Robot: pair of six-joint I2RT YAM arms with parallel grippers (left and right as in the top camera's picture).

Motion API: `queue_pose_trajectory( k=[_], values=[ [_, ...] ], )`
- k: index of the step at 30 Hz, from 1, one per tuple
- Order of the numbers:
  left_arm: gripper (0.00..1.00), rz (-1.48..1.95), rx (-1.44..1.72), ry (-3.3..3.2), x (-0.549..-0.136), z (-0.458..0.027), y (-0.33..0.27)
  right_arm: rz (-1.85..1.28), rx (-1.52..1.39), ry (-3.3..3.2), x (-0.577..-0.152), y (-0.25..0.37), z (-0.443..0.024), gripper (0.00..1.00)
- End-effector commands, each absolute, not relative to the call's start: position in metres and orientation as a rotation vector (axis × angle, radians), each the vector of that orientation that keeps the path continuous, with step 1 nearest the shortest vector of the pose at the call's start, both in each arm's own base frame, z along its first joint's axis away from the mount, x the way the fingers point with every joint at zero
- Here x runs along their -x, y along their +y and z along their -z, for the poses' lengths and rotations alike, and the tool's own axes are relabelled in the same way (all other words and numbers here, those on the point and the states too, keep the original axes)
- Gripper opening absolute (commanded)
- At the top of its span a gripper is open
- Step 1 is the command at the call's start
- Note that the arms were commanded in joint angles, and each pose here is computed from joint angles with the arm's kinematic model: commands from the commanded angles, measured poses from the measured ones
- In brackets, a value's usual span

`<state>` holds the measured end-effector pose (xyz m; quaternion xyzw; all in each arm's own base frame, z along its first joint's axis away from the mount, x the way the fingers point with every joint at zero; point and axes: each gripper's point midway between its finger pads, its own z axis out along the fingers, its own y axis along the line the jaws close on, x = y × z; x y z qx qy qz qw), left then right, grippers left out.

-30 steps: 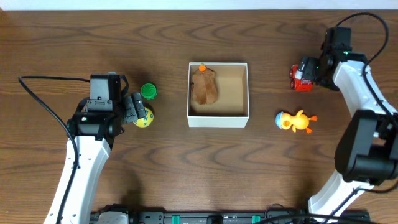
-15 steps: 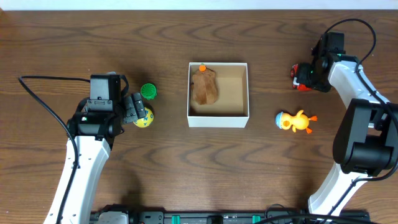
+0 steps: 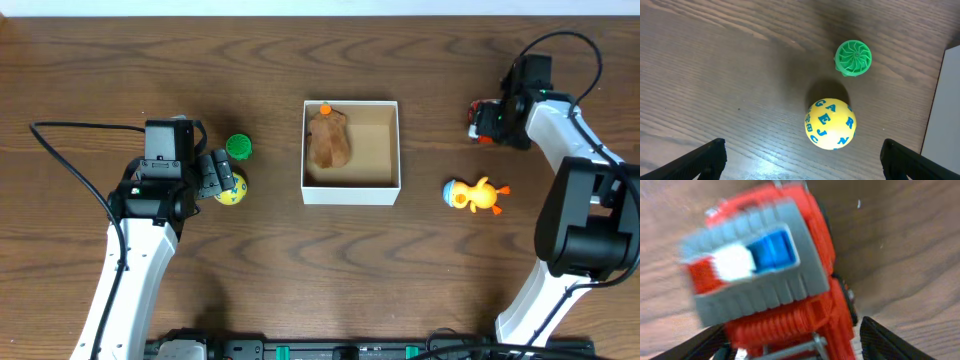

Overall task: Pack container
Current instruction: 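Move the right gripper to the red fire truck and grasp it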

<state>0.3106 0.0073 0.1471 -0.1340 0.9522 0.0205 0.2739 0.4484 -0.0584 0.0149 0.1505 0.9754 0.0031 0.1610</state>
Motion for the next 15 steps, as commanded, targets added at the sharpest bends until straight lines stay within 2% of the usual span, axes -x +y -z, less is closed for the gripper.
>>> queue_pose_trajectory(
  k=[1, 11, 15],
  values=[
    [0.98, -0.077, 0.344, 2.550, -0.314, -0.153, 0.011, 0.078, -0.452, 2.822, -0.438, -0.068, -0.002, 0.81],
    [0.98, -0.077, 0.345, 2.550, -0.314, -0.153, 0.011, 0.100, -0.452, 2.778, -0.448, -0.073, -0.005, 0.80],
    [0.98, -0.077, 0.345, 2.549, -0.314, -0.153, 0.011, 0.102, -0.365, 2.762, -0.455, -0.072, -0.007, 0.86]
  ],
)
